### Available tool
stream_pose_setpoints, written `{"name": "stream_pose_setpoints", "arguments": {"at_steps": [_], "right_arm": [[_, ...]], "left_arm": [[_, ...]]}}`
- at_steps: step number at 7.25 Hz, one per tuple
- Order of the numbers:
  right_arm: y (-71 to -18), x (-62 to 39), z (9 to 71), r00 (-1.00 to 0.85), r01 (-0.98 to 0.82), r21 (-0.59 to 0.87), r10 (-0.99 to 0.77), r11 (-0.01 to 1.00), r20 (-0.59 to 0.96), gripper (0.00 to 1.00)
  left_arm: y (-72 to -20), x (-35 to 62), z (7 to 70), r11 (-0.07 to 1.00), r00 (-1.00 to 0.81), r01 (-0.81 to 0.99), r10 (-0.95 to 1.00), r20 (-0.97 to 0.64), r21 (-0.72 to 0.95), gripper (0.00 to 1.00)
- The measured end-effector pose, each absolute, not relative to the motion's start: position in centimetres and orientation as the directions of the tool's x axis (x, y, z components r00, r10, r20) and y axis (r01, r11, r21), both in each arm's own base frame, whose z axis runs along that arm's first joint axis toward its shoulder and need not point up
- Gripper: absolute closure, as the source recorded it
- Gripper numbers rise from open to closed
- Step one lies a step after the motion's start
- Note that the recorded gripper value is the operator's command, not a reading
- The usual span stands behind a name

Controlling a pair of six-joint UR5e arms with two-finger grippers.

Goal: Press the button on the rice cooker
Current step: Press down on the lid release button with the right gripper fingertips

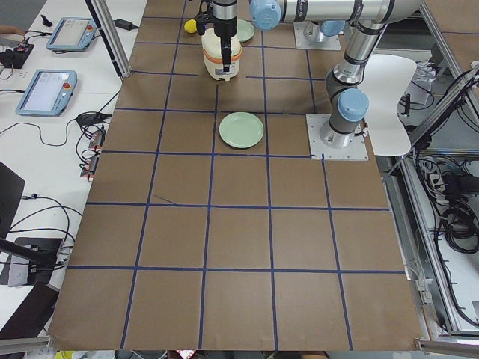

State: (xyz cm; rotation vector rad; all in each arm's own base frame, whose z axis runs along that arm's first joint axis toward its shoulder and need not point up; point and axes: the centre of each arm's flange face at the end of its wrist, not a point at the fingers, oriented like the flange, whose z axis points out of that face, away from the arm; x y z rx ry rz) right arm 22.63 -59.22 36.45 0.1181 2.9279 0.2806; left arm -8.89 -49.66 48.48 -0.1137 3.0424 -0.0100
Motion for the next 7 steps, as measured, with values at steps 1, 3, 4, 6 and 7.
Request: {"name": "stream_pose_setpoints", "arguments": {"at_steps": [1, 3, 4, 6, 7], "right_arm": [[-59.2, 22.7, 36.6, -0.977, 0.067, 0.196, 0.105, 0.978, -0.187, 0.88], [-59.2, 22.9, 36.1, -0.976, 0.068, 0.204, 0.107, 0.977, -0.187, 0.87], [-59.2, 22.9, 36.0, -0.976, 0.067, 0.207, 0.107, 0.976, -0.189, 0.87], [-59.3, 23.0, 35.5, -0.976, 0.066, 0.212, 0.108, 0.975, -0.190, 0.87], [-59.4, 23.0, 35.4, -0.976, 0.066, 0.212, 0.108, 0.975, -0.190, 0.87]], "left_arm": [[-49.7, -8.9, 48.5, 0.997, -0.992, -0.074, -0.075, -0.097, -0.010, 0.00], [-49.7, -8.9, 48.5, 0.997, -0.992, -0.074, -0.075, -0.097, -0.010, 0.00], [-49.7, -8.9, 48.5, 0.997, -0.992, -0.074, -0.075, -0.097, -0.010, 0.00], [-49.7, -8.9, 48.5, 0.997, -0.993, -0.074, -0.075, -0.096, -0.010, 0.00], [-49.7, -8.9, 48.5, 0.997, -0.993, -0.074, -0.075, -0.097, -0.010, 0.00]]}}
